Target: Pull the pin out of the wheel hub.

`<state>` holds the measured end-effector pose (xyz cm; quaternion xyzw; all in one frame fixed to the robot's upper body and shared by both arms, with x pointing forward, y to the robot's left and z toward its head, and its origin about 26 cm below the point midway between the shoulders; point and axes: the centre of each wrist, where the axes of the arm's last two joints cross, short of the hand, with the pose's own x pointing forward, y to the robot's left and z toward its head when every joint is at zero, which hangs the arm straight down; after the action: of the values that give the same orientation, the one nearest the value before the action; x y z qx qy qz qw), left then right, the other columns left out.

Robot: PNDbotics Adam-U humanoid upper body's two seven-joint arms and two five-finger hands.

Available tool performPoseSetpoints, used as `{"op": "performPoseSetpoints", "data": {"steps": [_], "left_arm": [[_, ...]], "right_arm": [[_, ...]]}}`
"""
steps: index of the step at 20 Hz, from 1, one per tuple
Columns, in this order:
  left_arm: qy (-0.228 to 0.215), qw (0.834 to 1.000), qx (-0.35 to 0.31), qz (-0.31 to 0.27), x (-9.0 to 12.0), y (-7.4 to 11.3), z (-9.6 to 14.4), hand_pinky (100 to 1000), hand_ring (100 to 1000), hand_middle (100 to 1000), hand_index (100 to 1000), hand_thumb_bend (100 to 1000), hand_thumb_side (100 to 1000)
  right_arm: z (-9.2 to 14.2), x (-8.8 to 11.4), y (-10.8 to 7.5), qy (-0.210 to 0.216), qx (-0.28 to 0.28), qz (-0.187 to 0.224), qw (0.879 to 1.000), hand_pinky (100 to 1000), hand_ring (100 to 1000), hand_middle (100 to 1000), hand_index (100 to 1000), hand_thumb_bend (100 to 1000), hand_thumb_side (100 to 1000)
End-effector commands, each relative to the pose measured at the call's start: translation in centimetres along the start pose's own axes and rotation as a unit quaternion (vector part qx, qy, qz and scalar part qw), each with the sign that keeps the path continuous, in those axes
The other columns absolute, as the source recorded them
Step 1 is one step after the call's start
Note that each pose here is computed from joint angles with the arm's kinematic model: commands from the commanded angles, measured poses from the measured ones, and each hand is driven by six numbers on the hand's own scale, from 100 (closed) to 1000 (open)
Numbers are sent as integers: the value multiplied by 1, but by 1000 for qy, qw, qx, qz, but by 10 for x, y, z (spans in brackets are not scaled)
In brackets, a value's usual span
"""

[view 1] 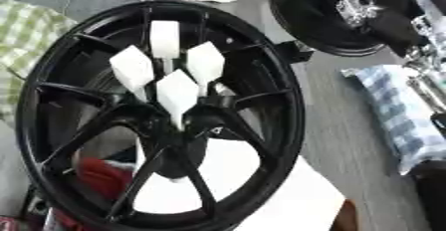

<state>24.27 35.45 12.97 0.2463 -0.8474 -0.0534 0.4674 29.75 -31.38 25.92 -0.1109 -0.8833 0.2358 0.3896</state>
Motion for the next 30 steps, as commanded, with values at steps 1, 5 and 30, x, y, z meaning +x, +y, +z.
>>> {"op": "performPoseSetpoints", "data": {"steps": [1,5,30], "left_arm": [[-29,999,-10,-15,9,8,-7,844,858,757,805,241,904],[-40,999,-24,-19,11,7,-11,844,858,758,805,241,907],[-36,997,-59,-34,13,12,-15,842,858,757,804,246,905]], "right_arm": [[-10,21,-14,-30,25,41,998,781,773,679,760,294,293],[-23,36,-18,-63,77,95,990,794,775,689,764,348,276],[-57,73,14,-177,374,288,864,816,797,731,798,583,272]]}}
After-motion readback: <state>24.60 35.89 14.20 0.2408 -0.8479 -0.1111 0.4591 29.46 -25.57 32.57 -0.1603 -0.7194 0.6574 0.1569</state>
